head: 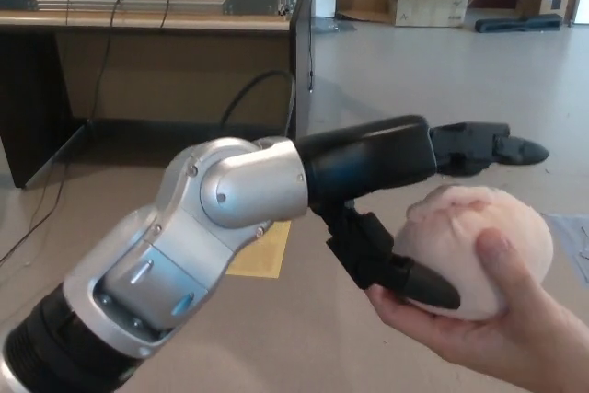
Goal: The robot extends its left hand to pick up an emotional support dumpling from the palm of a person and brings its hand down by its side. Then it extends its arm again to hand the dumpling back to the person.
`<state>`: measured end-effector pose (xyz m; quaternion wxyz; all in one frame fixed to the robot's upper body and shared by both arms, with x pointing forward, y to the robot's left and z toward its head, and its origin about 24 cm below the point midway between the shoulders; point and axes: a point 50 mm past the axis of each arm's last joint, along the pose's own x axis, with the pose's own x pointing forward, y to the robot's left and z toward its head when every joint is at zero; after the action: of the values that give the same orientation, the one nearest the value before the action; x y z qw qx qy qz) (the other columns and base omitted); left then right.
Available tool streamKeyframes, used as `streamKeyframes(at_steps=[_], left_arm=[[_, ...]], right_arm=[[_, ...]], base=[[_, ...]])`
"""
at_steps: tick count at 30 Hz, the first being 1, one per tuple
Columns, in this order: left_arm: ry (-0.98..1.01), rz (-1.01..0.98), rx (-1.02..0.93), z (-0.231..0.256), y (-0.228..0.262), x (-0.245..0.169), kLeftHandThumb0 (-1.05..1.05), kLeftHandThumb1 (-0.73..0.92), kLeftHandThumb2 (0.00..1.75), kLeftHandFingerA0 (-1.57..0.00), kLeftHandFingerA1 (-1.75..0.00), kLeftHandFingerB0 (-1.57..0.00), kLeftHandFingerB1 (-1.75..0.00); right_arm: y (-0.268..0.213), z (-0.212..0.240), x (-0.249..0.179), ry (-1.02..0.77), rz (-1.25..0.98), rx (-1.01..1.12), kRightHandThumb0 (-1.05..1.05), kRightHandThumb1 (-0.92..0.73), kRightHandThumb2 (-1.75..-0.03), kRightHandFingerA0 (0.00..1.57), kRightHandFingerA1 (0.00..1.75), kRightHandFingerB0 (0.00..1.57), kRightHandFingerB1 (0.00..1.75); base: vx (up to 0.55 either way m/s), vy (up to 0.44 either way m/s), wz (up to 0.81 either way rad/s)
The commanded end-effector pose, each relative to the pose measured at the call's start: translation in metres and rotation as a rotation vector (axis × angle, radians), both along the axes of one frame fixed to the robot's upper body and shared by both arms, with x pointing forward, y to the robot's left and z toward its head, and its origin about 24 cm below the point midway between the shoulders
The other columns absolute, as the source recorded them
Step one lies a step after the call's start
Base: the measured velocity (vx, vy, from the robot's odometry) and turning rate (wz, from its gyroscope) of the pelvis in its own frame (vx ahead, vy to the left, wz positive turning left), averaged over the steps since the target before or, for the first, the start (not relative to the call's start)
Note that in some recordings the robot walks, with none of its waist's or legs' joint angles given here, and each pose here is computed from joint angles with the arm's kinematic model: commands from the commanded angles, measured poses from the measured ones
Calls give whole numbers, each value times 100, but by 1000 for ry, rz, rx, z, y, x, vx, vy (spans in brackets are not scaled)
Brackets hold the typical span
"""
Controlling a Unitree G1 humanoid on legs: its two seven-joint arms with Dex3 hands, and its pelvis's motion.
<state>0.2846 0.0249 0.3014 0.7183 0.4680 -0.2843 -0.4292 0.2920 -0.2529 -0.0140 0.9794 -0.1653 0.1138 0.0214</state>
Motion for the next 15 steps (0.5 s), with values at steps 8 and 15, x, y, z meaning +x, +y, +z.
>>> streamKeyframes(at_steps=[8, 15], left_arm=[[56, -12, -34, 21, 11, 1, -79, 42, 88, 0, -4, 0, -5], [56, -53, -178, 62, 34, -3, -90, 52, 58, 0, -1, 0, -4]], right_arm=[[-5, 2, 2, 7, -19, 5, -46, -59, -58, 80, 49, 44, 34], [-3, 5, 3, -17, 3, 7, -43, -61, -58, 67, 45, 44, 34]], base=[[0, 0, 0], [0, 0, 0]])
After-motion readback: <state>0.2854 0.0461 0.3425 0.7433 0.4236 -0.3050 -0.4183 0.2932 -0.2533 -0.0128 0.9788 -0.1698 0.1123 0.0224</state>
